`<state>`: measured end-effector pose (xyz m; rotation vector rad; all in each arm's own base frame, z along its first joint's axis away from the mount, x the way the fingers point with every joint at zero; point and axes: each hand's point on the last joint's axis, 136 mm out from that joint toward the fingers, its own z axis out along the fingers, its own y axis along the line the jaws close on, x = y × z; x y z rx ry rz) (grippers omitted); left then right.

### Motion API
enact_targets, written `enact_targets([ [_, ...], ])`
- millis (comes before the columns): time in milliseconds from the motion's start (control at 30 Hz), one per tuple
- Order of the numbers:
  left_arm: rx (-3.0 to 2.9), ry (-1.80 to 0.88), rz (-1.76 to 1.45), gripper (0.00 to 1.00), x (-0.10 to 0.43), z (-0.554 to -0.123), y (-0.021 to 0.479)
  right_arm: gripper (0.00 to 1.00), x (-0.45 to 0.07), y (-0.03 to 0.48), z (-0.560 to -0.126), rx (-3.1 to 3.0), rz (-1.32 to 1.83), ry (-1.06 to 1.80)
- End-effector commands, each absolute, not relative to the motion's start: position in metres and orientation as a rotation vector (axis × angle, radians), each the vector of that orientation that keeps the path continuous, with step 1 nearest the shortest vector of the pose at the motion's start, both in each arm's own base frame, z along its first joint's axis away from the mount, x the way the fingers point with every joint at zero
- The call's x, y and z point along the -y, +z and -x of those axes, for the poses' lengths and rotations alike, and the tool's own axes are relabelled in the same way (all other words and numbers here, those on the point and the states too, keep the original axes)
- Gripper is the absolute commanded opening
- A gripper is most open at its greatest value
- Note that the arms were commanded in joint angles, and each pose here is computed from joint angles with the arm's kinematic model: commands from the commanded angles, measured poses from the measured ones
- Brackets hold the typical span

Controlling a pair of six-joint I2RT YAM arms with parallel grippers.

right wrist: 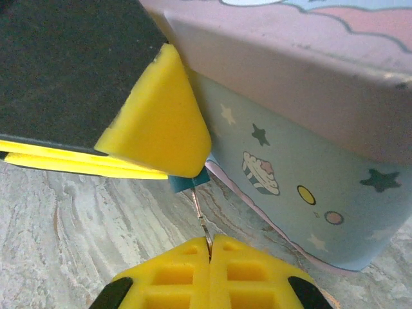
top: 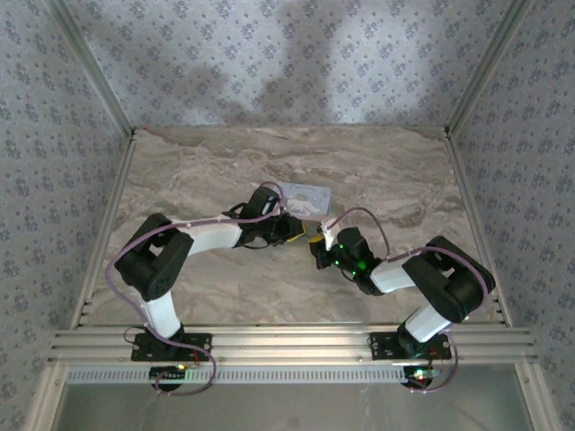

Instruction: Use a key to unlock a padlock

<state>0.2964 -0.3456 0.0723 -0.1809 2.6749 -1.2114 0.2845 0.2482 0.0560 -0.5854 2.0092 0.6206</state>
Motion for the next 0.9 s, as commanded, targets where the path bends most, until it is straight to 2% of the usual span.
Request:
enact_targets([
  [0, -2.669, -1.318, 0.118, 0.19, 0.361, -0.284, 0.101, 0.00, -0.260, 0.087, -0.298, -1.871, 0.598, 0.641],
  [867, -2.699, -1.322, 0.091, 0.19, 0.365, -0.279, 0.107, 0.00, -0.264, 0.113, -0.317, -1.751, 0.607, 0.633],
])
